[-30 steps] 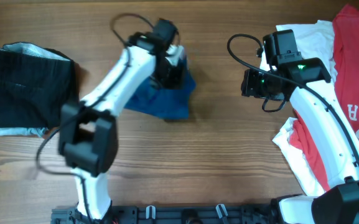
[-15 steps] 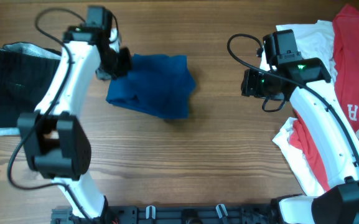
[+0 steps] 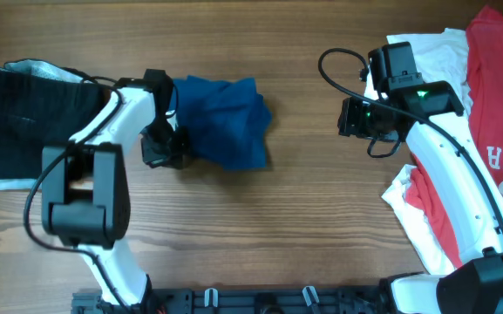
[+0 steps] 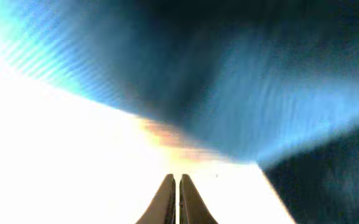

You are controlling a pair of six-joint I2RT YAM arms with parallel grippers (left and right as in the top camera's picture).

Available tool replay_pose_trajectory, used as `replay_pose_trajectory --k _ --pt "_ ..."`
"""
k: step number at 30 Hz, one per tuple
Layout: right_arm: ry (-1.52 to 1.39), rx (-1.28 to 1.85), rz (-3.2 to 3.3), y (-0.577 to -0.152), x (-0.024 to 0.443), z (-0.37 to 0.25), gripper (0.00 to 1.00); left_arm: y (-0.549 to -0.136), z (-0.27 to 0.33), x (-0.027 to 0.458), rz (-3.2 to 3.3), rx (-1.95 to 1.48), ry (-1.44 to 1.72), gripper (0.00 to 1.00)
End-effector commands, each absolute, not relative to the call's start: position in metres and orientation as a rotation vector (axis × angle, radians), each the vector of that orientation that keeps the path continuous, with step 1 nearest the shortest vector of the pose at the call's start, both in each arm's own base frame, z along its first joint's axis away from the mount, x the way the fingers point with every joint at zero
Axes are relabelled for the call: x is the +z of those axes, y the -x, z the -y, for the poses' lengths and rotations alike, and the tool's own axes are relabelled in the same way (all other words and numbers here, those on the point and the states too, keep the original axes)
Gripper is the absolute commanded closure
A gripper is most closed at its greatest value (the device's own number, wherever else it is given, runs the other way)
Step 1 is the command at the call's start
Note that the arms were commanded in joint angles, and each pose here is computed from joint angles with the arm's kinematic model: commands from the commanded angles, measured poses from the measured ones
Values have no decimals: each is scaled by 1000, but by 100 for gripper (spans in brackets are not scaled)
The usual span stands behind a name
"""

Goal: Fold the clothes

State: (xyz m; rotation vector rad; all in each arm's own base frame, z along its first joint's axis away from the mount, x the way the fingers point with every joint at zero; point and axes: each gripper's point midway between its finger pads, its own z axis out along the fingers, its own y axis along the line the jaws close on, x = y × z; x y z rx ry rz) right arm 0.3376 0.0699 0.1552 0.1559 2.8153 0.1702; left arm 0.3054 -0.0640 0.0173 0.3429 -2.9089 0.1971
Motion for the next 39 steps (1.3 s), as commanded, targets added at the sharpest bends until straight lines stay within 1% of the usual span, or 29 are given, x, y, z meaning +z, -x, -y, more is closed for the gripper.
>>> replay_pose_trajectory --k 1,3,5,7,9,11,15,23,26,28,30,33,36,39 --pt "-144 160 -2801 -340 159 -68 42 -327 61 76 3126 262 -377 96" --pt "-144 161 -2801 -340 159 -68 42 -346 62 105 3272 330 -373 96" --pt "-142 173 -2802 -340 159 -70 42 -371 65 133 3433 407 -364 92" --pt "-133 187 -2805 -339 159 -72 42 -392 67 147 3534 460 -347 91" --pt "-133 187 -2808 -338 159 -72 42 -408 68 150 3598 478 -290 92" --pt "-125 214 -2811 -338 159 -75 42 -424 72 145 3638 497 -241 96" --pt "-130 222 -2811 -338 159 -76 42 -440 92 119 3626 554 -73 96" --pt "-131 220 -2816 -337 159 -75 42 -460 132 44 3569 567 61 96" --pt "-130 217 -2825 -335 158 -75 42 -447 123 4 3490 418 -2 96" --pt "-124 215 -2830 -333 157 -75 42 -424 111 -21 3383 300 -54 96" --pt "-99 211 -2830 -334 157 -75 42 -401 106 -33 3280 251 -71 96" --pt "-94 205 -2828 -334 157 -74 42 -362 101 -35 3107 209 -270 96" --pt "-95 206 -2825 -335 158 -74 42 -322 110 -25 2898 248 -465 96" --pt "-95 205 -2825 -335 158 -74 42 -307 114 -7 2828 271 -531 96"
